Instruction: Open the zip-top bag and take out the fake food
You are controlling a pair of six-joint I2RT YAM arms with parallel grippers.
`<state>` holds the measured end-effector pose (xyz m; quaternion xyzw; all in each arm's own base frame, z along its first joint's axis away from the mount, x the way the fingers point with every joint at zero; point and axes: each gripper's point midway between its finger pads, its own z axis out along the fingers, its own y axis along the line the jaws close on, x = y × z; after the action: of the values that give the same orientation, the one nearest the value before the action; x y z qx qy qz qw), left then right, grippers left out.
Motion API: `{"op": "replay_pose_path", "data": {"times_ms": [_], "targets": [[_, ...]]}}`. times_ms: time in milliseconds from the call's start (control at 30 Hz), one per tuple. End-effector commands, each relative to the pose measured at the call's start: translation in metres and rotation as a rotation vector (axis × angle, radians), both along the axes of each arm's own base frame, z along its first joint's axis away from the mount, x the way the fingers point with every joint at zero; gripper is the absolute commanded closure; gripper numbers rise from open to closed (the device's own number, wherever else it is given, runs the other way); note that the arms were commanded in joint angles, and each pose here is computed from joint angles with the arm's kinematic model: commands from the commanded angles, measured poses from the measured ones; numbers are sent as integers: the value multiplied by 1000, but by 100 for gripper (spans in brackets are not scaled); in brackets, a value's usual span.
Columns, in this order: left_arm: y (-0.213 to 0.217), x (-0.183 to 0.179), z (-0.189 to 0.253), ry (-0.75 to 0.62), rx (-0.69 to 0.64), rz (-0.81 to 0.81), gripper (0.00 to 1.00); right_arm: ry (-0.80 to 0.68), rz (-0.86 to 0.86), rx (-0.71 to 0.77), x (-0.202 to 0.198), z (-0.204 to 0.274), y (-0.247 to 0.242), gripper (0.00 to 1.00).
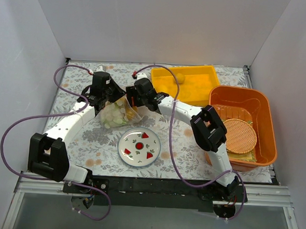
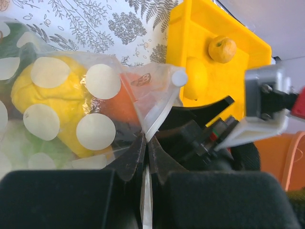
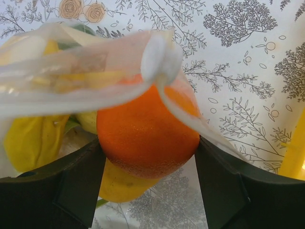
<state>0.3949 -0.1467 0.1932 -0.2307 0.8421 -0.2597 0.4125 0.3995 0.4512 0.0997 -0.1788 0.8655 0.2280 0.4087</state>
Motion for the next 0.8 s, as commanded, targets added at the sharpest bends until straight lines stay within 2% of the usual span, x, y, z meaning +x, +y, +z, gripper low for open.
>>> {"op": "replay_pose_path", "data": {"times_ms": [0,167,333,467,667,767], "targets": [[11,15,5,-17,50,65,100,-62,19,92,-13,68,-4,59],[13,26,3,-13,67,85,100,-73,18,122,-34,93,-27,61],[17,29,-5,1,66,114,100,-65,37,77,-50,93,-46,61],[20,30,-4,-1,66,123,100,-105,-1,41,-49,106,-71,61],[20,26,1,-10,56,105,100,-119,-133,-60,5,109,-137,60],[19,22,3,-17,52,94,100,-79,-201,-146,29,87,-171,57]]}}
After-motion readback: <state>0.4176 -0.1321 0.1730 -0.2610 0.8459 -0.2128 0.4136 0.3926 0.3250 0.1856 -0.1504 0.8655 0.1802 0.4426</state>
